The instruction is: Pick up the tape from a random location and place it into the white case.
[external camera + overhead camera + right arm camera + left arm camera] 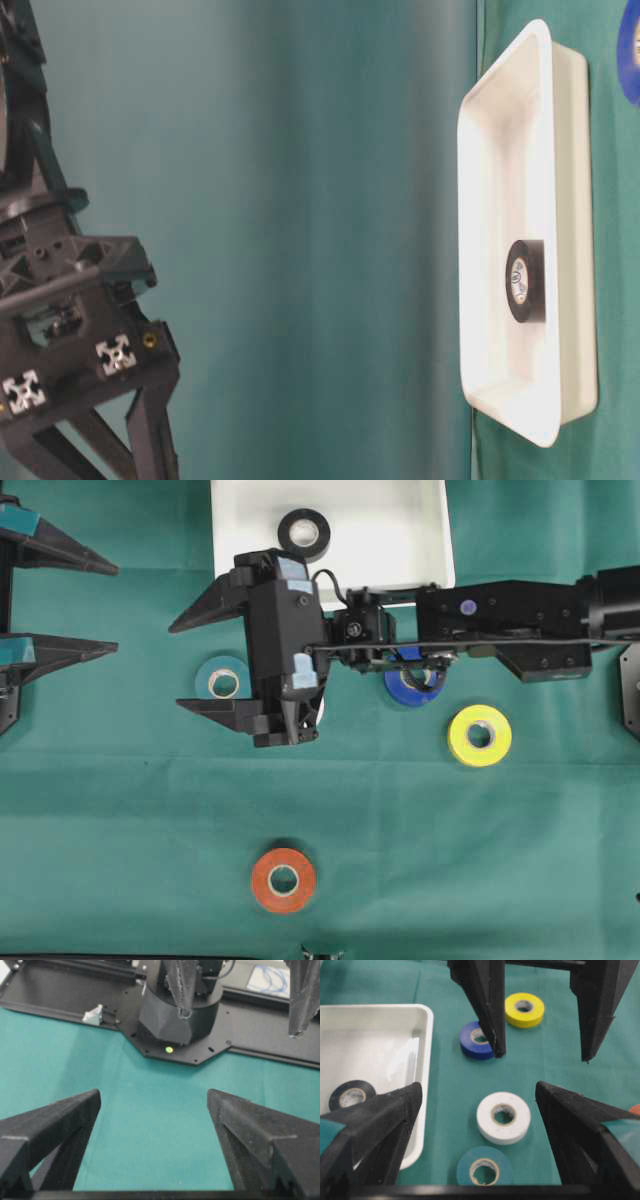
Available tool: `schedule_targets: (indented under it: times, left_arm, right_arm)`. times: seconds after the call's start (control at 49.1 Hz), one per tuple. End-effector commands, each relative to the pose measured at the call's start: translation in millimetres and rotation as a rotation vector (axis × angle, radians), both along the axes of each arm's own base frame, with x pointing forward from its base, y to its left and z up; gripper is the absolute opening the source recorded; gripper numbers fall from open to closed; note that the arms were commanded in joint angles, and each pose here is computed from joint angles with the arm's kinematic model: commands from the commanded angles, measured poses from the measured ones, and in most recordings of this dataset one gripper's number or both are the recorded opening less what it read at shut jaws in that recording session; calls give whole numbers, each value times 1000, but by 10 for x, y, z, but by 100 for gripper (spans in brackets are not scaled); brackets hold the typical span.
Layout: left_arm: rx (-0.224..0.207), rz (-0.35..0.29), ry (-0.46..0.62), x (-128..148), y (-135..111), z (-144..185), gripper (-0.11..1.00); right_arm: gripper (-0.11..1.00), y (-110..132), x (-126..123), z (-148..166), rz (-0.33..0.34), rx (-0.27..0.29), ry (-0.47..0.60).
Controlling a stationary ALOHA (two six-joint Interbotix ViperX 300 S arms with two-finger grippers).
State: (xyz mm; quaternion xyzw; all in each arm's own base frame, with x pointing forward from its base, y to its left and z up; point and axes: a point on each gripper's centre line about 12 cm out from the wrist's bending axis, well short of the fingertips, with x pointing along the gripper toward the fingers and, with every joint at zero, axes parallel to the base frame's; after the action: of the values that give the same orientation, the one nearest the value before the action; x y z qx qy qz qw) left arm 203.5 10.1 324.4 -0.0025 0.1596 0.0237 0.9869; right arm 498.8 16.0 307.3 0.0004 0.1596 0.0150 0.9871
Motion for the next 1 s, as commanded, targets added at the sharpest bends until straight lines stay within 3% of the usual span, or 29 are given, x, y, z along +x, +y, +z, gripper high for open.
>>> schedule_targets:
  times: [0.0, 0.183, 0.387, 0.631, 0.977]
  left_arm:
    - [1, 3, -12, 14, 6, 46, 100]
    - [0, 3, -11, 13, 6, 40, 100]
    - [1, 3, -12, 14, 6, 46, 100]
    - [1, 4, -15, 15, 10, 50, 100]
    - [-5, 6, -17, 15, 10, 52, 100]
  right_arm:
    - [92, -15, 8, 187, -4, 4, -32]
    - [92, -22, 15, 156, -12, 23, 11]
    - [92, -61, 72, 52, -42, 65, 153]
    - [92, -68, 177, -26, -55, 64, 342]
    - [92, -76, 285, -117, -73, 70, 511]
